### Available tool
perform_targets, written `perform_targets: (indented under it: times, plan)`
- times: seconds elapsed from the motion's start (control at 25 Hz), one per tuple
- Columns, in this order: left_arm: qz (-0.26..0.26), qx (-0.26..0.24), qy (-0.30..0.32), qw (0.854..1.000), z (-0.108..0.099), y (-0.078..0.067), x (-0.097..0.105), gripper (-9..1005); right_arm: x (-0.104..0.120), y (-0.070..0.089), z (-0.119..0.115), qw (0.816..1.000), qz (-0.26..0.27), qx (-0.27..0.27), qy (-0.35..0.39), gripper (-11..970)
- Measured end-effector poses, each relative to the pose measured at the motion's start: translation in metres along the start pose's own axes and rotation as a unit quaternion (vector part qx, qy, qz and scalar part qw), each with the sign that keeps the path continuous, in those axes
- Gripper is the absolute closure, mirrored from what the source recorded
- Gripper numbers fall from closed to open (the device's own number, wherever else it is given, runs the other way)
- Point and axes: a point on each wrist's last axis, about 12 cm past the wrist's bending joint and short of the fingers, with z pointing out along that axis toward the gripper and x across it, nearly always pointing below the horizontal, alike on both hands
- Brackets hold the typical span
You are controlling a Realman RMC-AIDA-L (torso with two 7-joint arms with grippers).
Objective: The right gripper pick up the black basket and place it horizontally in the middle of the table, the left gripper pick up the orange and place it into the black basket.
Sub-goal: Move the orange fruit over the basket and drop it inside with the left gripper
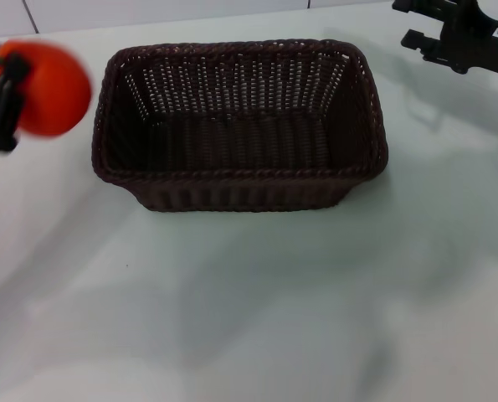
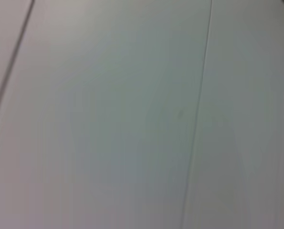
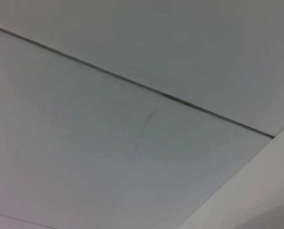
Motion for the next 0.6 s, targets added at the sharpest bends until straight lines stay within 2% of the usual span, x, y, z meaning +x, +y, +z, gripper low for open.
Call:
perform_targets:
  times: [0.16,0.28,0.4,0.6]
  plan:
    - [-0.037,0.033,0.024,0.999,0.039,-0.002,0.005,834,-0.004,0.000,0.003,1.000,-0.006,0.005,0.000,190]
    - [-0.073,0.054,0.088,0.992,0.064,-0.005,0.015,833,-0.006,0.000,0.004,1.000,-0.010,0.007,0.001,191]
    - [-0.081,0.061,0.118,0.988,0.072,-0.007,0.020,832,-0.007,0.000,0.003,1.000,-0.013,0.009,0.003,191]
    - [-0.080,0.058,0.126,0.987,0.071,-0.008,0.022,688,-0.006,0.000,0.002,1.000,-0.018,0.015,0.019,192]
